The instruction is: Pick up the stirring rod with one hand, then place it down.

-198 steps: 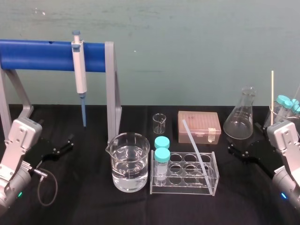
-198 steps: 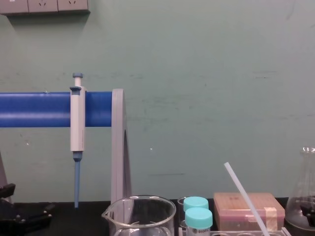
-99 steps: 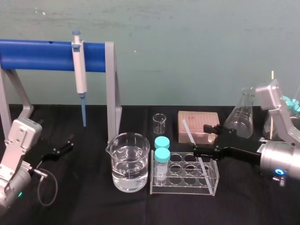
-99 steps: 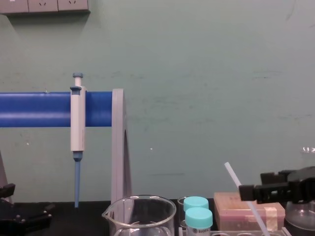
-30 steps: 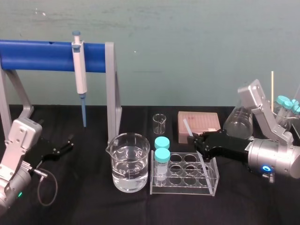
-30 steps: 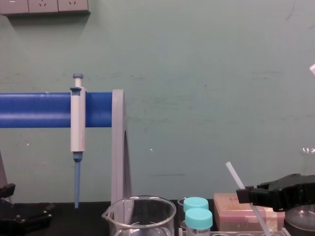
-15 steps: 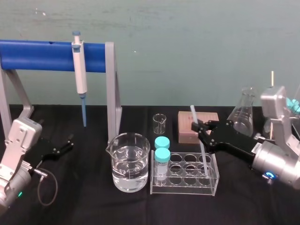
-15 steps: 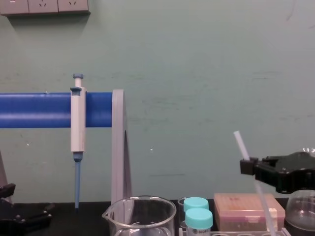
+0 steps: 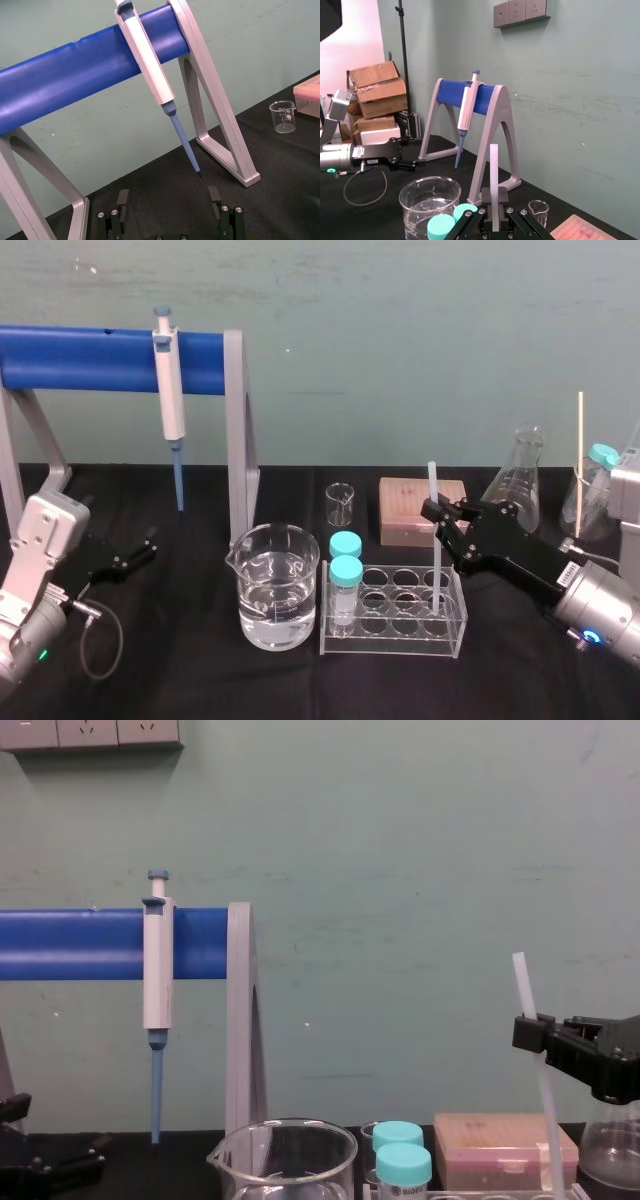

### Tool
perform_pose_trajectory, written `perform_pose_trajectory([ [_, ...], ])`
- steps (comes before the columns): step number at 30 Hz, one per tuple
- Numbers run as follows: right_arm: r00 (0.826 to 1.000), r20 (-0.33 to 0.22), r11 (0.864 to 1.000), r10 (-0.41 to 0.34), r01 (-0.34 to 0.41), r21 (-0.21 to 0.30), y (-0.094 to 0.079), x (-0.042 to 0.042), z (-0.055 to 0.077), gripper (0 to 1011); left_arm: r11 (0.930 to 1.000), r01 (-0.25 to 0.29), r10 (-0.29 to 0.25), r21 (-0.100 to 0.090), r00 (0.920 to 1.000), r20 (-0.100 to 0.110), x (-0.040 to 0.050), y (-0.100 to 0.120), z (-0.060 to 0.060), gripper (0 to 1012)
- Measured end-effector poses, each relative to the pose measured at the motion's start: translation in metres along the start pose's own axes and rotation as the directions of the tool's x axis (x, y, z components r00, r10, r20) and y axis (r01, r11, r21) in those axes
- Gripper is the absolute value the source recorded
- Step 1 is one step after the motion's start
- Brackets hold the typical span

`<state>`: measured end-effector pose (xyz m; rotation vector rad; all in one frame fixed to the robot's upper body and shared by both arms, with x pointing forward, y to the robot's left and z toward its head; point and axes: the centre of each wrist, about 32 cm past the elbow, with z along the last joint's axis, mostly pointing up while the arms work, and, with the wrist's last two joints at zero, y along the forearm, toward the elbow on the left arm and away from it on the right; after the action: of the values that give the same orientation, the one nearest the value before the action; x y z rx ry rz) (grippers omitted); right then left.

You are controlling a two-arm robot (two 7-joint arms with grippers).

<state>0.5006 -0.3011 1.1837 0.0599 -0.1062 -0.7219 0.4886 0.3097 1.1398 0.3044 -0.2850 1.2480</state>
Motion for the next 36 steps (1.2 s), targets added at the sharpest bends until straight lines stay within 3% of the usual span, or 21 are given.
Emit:
perform_pose_trajectory([
  [9, 0.999, 0.038, 1.0, 0.005, -0.006, 0.019, -0.003, 0.0023, 0.007, 69, 1.0, 0.0, 0.0, 0.0, 1.0, 0.0, 0.0, 0.0, 0.0, 1000],
  [17, 0.998, 0.056, 0.988, -0.014, 0.005, 0.151, 0.008, 0.0144, 0.031, 69, 1.0, 0.0, 0.0, 0.0, 1.0, 0.0, 0.0, 0.0, 0.0, 1000],
  [21, 0.997, 0.077, 0.981, -0.033, 0.018, 0.191, 0.015, 0.0215, 0.039, 69, 1.0, 0.0, 0.0, 0.0, 1.0, 0.0, 0.0, 0.0, 0.0, 1000],
  [24, 0.995, 0.088, 0.98, -0.046, 0.028, 0.198, 0.018, 0.0254, 0.042, 69, 1.0, 0.0, 0.0, 0.0, 1.0, 0.0, 0.0, 0.0, 0.0, 1000],
  [29, 0.991, 0.102, 0.981, -0.089, 0.069, 0.182, 0.027, 0.0389, 0.042, 69, 1.0, 0.0, 0.0, 0.0, 1.0, 0.0, 0.0, 0.0, 0.0, 1000],
  [36, 0.989, 0.108, 0.983, -0.099, 0.08, 0.168, 0.03, 0.0467, 0.042, 69, 1.0, 0.0, 0.0, 0.0, 1.0, 0.0, 0.0, 0.0, 0.0, 1000],
])
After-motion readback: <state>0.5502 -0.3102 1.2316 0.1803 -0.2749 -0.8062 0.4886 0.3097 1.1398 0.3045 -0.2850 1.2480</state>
